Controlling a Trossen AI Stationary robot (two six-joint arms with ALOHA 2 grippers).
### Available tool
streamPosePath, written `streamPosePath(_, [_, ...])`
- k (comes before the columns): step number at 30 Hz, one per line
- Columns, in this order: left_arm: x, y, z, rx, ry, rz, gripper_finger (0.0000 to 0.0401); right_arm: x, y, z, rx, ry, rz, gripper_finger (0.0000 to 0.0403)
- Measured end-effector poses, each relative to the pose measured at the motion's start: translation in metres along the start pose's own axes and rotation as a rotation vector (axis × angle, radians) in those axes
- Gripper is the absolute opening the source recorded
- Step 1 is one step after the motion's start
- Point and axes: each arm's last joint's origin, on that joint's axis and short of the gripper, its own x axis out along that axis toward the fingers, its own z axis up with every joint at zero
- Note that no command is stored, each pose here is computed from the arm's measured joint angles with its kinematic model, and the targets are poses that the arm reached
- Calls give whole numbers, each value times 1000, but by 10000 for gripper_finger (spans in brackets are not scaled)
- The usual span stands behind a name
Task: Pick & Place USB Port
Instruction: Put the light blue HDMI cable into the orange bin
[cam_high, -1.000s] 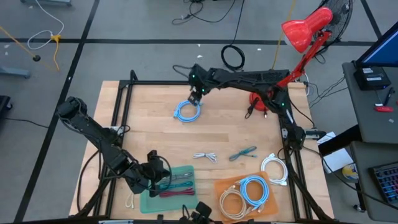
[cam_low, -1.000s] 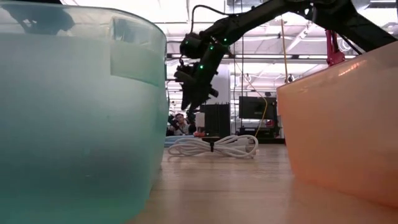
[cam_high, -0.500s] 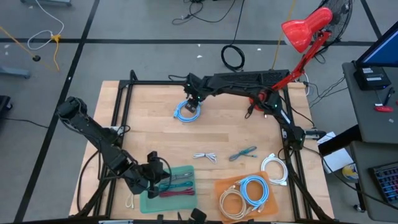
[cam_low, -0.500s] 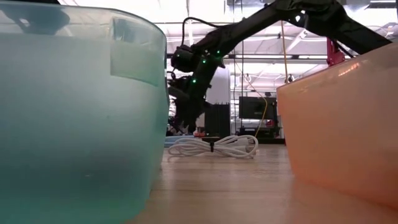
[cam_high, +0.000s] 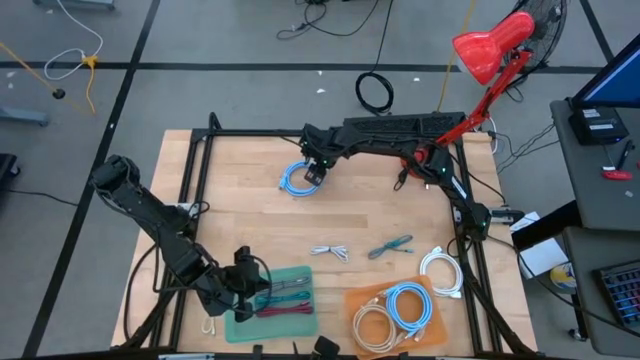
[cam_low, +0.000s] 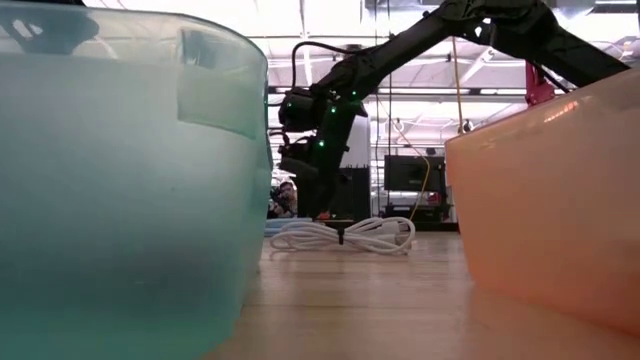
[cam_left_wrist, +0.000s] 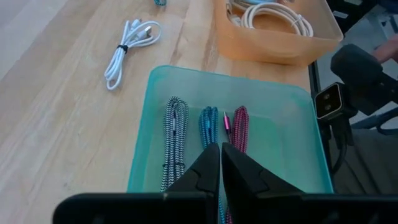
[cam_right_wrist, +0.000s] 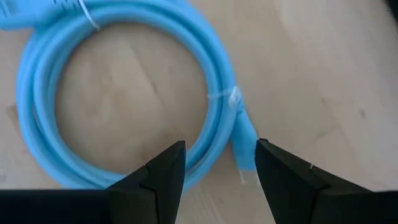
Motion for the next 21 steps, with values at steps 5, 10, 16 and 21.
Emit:
streamPosePath(5, [0, 0, 0, -11, -10, 7, 19, 0, 0, -4, -2, 38, -3, 183])
streamPosePath(10, [0, 0, 1, -17, -11, 6, 19, 0, 0, -7, 7, 66, 3, 183])
streamPosePath(16, [0, 0, 1, -19, -12, 7, 19, 0, 2, -10, 19, 104, 24, 183])
streamPosePath(21, [0, 0, 0, -18, -12, 6, 19, 0, 10, -14, 35, 141, 135, 177])
